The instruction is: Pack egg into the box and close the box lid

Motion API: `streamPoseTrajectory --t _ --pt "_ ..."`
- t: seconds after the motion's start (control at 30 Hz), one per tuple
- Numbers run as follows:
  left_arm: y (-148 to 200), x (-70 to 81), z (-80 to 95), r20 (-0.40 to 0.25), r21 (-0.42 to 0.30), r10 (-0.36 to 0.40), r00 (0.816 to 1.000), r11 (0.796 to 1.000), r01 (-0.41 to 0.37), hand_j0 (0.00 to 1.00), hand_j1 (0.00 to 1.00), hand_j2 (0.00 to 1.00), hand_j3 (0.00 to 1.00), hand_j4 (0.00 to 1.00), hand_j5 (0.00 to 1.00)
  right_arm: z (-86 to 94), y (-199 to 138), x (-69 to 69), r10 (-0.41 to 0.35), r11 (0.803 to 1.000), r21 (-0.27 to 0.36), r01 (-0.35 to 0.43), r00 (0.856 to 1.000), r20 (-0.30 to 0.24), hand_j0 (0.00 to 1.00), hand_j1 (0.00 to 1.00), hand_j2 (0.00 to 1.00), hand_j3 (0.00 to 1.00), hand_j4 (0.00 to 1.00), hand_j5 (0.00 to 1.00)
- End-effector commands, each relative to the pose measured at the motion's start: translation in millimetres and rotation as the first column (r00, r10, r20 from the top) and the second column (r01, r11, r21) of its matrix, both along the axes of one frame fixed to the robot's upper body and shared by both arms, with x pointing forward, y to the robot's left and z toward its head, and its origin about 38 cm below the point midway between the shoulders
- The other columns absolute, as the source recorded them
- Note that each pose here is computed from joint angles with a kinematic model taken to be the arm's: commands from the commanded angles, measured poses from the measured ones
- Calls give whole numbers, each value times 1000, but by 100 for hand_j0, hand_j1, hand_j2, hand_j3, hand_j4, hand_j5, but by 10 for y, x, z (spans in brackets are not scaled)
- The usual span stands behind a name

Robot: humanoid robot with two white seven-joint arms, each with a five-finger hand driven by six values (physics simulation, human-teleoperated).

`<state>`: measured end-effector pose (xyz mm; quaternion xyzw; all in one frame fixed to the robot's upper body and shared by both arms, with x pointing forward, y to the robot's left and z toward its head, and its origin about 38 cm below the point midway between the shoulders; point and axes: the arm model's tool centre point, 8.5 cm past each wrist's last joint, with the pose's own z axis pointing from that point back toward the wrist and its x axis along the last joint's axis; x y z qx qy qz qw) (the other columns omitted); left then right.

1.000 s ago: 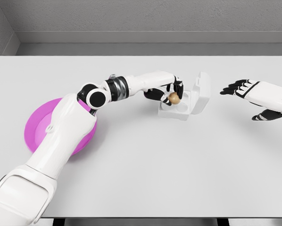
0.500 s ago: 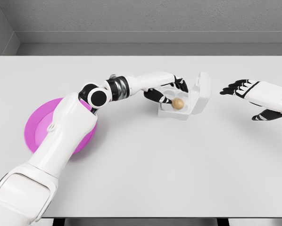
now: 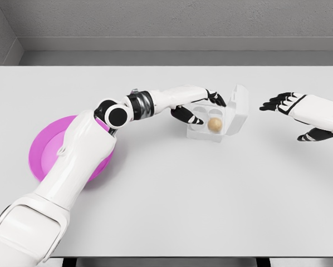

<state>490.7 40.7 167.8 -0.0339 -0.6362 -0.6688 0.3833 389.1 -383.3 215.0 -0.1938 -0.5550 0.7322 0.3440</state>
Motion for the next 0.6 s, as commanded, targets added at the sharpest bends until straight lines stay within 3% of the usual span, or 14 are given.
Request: streamPoseTrajectory --t 0.0,0.1,0.17,0.23,0.37,0.4,0.43,0.53,0.57 --pt "8 6 11 -2 -8 3 1000 1000 -4 81 81 81 81 81 81 3 -1 -1 -2 1000 5 2 1000 -2 100 100 100 100 100 100" --pt "26 15 29 -2 -15 9 1000 1000 -9 82 82 82 82 82 82 3 -1 -1 -2 1000 5 2 1000 -2 100 100 100 100 100 100" --pt "67 21 125 17 -38 11 1000 999 -10 94 94 94 94 94 94 9 -1 2 -1 1000 5 1 1000 0 100 100 100 100 100 100" --pt "339 -47 440 122 -84 36 992 996 -26 100 100 100 100 100 100 -4 17 0 2 1000 7 -2 1000 -2 100 100 100 100 100 100" --pt "1357 -479 1023 265 -197 70 962 980 -17 100 100 100 100 100 100 -87 105 13 13 999 31 -13 1000 -13 100 100 100 100 100 100" --pt "1723 -652 1254 300 -244 96 949 970 -21 100 100 100 100 100 100 -87 136 25 20 999 33 -20 1000 -12 100 100 100 100 100 100" --pt "1993 -794 1372 326 -272 109 939 962 -18 100 100 100 100 100 100 -92 157 35 25 999 34 -24 1000 -13 100 100 100 100 100 100" --pt "2642 -1073 1488 423 -324 146 894 946 -1 100 100 100 100 100 100 -113 174 42 20 999 37 -19 1000 -18 100 100 100 100 100 100" --pt "2909 -1152 1431 385 -383 212 898 922 -54 100 100 100 100 100 100 -123 201 46 23 999 44 -22 1000 -17 100 100 100 100 100 100"
